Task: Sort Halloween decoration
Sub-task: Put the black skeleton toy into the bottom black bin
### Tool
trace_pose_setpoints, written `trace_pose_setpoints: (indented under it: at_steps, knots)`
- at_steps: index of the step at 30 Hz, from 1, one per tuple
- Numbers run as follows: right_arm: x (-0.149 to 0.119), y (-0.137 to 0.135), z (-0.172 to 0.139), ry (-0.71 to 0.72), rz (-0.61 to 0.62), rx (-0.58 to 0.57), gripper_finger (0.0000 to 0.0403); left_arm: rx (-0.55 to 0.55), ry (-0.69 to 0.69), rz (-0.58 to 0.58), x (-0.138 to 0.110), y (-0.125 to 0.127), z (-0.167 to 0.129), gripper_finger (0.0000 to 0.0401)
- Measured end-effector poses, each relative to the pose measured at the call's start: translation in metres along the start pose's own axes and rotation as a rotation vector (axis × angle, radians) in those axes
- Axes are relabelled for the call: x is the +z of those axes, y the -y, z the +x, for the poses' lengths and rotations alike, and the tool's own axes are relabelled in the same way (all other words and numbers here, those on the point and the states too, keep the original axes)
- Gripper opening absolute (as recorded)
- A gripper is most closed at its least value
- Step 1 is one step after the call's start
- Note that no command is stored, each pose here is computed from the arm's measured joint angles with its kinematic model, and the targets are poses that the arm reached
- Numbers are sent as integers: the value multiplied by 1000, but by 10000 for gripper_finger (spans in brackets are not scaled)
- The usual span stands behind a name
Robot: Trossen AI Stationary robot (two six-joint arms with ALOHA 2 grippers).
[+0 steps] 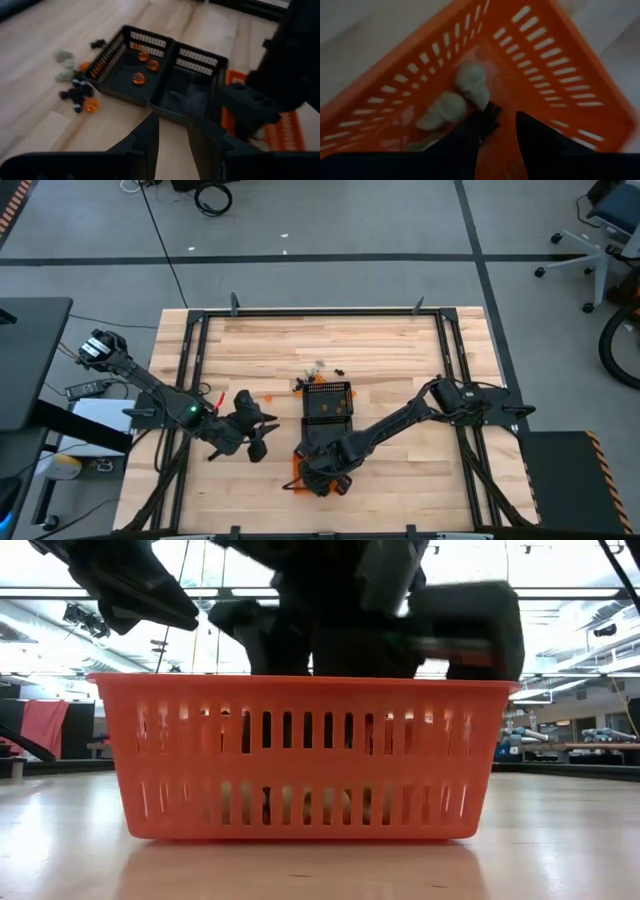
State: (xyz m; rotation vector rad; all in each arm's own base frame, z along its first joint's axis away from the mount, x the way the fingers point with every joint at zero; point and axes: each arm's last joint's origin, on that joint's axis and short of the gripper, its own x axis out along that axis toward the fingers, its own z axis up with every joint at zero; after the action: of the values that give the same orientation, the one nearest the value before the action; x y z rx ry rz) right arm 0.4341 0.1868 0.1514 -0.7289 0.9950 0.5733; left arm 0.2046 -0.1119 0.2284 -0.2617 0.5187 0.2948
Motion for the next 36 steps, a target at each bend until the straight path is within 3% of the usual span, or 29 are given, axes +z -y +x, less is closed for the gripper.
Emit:
trace_pose_setpoints:
  at_steps: [9, 20, 30, 36]
  knots:
    - [-4, -1, 7, -57, 30, 57, 124, -25, -24, 63, -3, 2, -2, 105]
    - [-10, 0, 9, -92, 47, 102, 73, -18, -36, 74, -4, 1, -2, 105]
    - [4, 16, -18, -156, -18, 40, 49, -2, -40, 148, -5, -1, -2, 105]
    - [4, 29, -36, -202, 49, 60, 49, 54, -35, 193, 2, -10, 6, 105]
